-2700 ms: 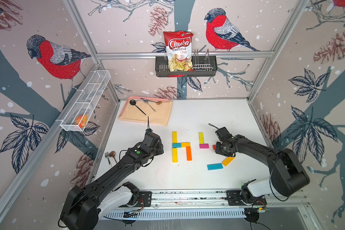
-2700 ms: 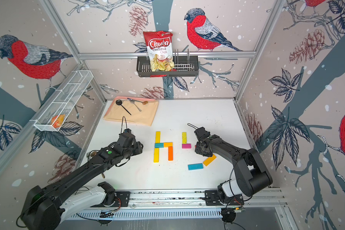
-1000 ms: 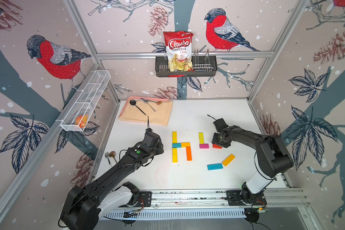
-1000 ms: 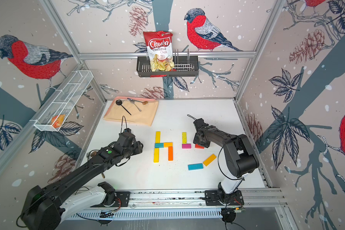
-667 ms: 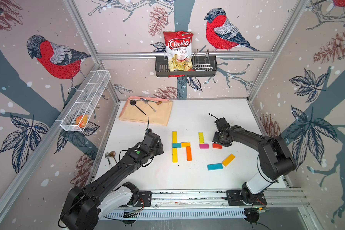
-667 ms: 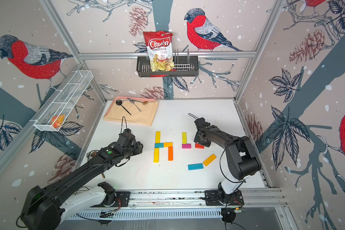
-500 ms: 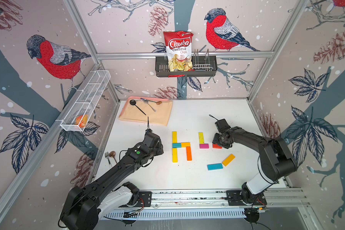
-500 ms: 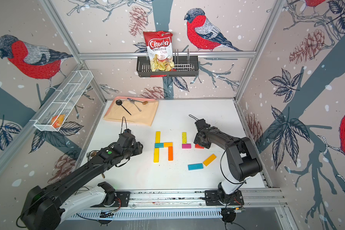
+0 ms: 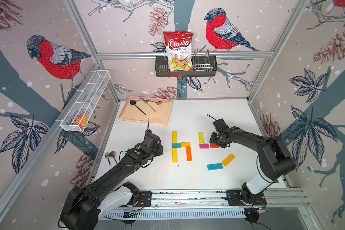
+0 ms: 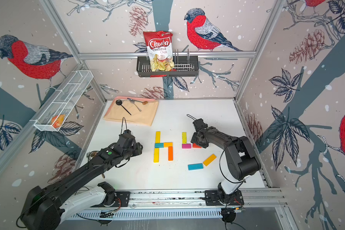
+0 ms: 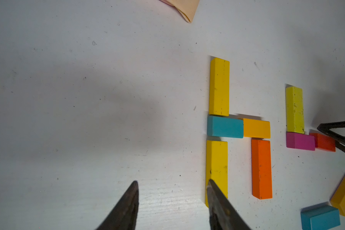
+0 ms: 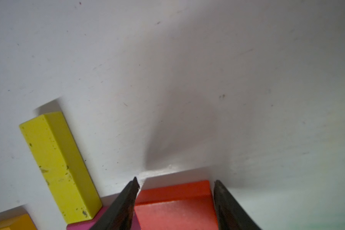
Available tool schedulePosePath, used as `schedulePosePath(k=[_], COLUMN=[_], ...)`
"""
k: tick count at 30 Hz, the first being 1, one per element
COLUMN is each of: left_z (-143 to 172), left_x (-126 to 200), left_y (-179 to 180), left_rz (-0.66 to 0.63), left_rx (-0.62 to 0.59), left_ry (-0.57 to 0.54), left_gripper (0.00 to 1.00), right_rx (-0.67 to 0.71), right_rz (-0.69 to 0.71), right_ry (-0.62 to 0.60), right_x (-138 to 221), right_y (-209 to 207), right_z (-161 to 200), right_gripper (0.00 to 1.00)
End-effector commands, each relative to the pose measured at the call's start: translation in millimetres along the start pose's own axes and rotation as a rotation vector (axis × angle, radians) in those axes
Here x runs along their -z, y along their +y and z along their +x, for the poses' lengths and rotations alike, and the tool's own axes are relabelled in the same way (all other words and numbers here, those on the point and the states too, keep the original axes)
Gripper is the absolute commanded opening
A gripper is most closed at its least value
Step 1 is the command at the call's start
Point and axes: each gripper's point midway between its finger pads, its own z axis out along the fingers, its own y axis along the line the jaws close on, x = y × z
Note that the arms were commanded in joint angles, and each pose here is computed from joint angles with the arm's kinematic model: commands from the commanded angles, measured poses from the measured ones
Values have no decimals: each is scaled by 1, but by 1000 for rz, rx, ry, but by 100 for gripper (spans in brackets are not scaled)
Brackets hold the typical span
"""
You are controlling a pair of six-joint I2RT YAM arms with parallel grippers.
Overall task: Assemble the letter h with building blocks
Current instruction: Assemble the building block at the center of the board.
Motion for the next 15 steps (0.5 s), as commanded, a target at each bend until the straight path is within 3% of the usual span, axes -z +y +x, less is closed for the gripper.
schedulePosePath(k=[1, 15], left_z=[-5, -4], left_x=[0, 0], left_y=[-2, -1], left_rz=[8, 7], left_rx=[-1, 2], left_ry=[-20, -19], left_gripper=[54, 54], right_rx=[0, 50], right_rz=[23, 45], right_ry=[-5, -12], right_x=[-1, -2], right_y=[0, 7], right_z=[-2, -2], right_gripper=[62, 62])
